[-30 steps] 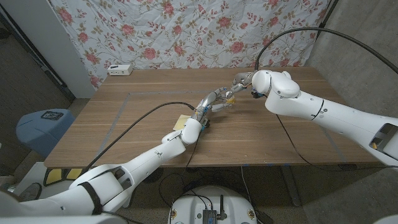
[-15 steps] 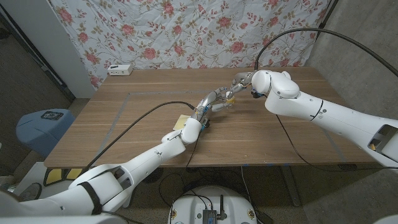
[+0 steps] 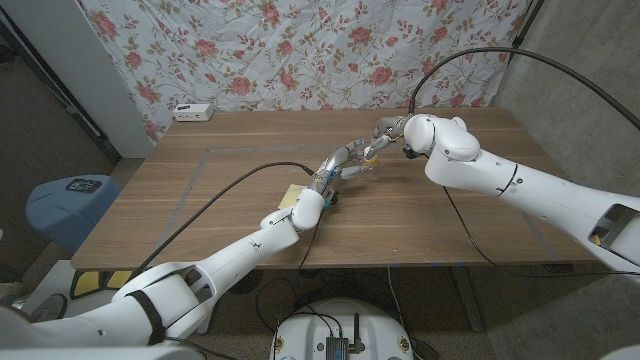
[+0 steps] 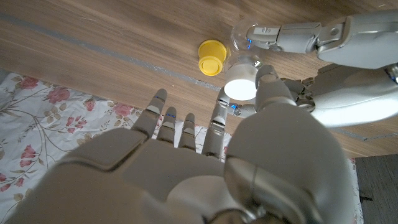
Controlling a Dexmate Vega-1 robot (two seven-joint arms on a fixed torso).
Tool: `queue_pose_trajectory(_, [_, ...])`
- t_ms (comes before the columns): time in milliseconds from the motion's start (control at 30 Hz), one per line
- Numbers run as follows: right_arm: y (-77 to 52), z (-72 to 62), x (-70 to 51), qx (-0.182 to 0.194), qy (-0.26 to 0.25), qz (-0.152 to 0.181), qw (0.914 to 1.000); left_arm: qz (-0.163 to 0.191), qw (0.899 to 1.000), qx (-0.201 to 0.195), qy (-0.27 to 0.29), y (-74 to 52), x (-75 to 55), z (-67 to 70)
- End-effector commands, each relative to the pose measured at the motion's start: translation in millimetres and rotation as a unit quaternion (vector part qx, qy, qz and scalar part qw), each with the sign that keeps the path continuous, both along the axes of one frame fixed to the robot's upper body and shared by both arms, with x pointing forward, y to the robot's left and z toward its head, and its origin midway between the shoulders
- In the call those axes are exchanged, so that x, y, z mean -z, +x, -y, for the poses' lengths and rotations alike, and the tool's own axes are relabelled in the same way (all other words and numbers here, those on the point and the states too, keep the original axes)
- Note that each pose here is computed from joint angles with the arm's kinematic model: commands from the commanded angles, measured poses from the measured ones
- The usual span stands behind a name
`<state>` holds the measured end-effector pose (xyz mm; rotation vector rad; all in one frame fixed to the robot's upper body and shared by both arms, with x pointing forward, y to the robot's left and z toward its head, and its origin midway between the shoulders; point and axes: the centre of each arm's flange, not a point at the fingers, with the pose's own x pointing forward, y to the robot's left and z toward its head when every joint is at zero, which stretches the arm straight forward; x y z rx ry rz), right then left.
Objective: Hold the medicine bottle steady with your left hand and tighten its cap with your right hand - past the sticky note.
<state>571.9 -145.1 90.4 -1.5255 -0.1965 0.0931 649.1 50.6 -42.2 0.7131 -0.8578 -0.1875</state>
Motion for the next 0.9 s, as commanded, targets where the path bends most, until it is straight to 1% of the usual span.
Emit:
queue_pose_trajectory(33, [1.7,0.0,0.8,0.004,0.004,0.012,0.9999,-0.002,1.0,0.001,-0.001,0.2,0.3,0.5])
queue_pose_trajectory(300, [2.8,0.2,2.5,0.008,0.004,0.013,0.9999,-0.002,1.0,0.001,-0.001,0.4,1.0,0.0])
queue_pose_trajectory(600, [3.8,0.7,3.2,0.01,0.007,0.022,0.9997,-0.004,1.0,0.002,-0.002,1.2,1.6,0.1])
queue_pose_trajectory(900, [7.1,-0.1,4.2,0.009,0.01,0.025,0.9996,-0.005,1.0,0.001,-0.004,2.1,1.8,0.0])
